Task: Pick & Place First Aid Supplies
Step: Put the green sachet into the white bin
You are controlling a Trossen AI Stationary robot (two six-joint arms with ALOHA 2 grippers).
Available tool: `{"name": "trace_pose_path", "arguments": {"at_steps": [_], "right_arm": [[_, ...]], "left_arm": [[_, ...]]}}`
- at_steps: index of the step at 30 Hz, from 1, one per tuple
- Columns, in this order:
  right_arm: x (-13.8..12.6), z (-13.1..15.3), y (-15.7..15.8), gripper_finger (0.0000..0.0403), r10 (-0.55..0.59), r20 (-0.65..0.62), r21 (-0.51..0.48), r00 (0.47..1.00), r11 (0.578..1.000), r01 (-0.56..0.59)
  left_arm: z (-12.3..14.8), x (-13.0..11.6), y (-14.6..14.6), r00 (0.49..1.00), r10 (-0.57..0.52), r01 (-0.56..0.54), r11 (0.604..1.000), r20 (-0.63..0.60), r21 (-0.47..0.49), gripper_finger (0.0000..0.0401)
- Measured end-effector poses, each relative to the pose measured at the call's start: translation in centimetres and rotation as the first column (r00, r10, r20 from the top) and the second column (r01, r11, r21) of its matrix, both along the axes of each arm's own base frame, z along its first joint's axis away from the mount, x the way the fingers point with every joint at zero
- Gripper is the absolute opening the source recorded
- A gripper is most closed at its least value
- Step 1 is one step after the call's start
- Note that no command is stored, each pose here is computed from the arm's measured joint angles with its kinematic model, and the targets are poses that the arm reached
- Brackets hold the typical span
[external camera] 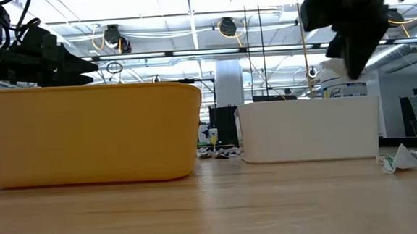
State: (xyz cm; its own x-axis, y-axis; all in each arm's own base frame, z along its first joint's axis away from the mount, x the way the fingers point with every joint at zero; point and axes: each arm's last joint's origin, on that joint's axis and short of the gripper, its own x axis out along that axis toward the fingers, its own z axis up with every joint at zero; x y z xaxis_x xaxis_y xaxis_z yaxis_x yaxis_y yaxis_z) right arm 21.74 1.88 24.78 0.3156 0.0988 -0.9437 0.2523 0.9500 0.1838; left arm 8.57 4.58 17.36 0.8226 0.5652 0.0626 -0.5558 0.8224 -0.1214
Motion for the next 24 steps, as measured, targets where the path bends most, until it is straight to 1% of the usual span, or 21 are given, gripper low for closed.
{"name": "trace_pose_path", "arguments": {"at_steps": [5, 11, 14, 19, 24], "right_arm": [[0.6, -0.1, -2.0, 0.0000, -0.057, 0.031, -0.010, 0.998, 0.998, 0.058], [2.9, -1.6, -2.7, 0.0000, 0.018, 0.066, -0.051, 0.998, 0.999, -0.015], [4.0, -2.6, -3.1, 0.0000, 0.035, 0.070, -0.066, 0.997, 0.997, -0.030], [5.3, -4.7, -3.6, 0.0004, 0.048, 0.029, -0.076, 0.998, 0.996, -0.046], [5.9, -6.2, -4.1, 0.0006, 0.029, -0.032, -0.099, 0.999, 0.995, -0.032]], "left_arm": [[0.0, 0.0, 0.0, 1.000, 0.000, 0.000, 1.000, 0.000, 0.000, 0.0308], [0.0, 0.0, 0.0, 1.000, 0.000, 0.000, 1.000, 0.000, 0.000, 0.0308], [0.0, 0.0, 0.0, 1.000, 0.000, 0.000, 1.000, 0.000, 0.000, 0.0308], [0.0, 0.0, 0.0, 1.000, -0.001, 0.001, 1.000, 0.000, 0.000, 0.0308], [0.0, 0.0, 0.0, 1.000, 0.000, 0.000, 1.000, 0.000, 0.000, 0.0308]]}}
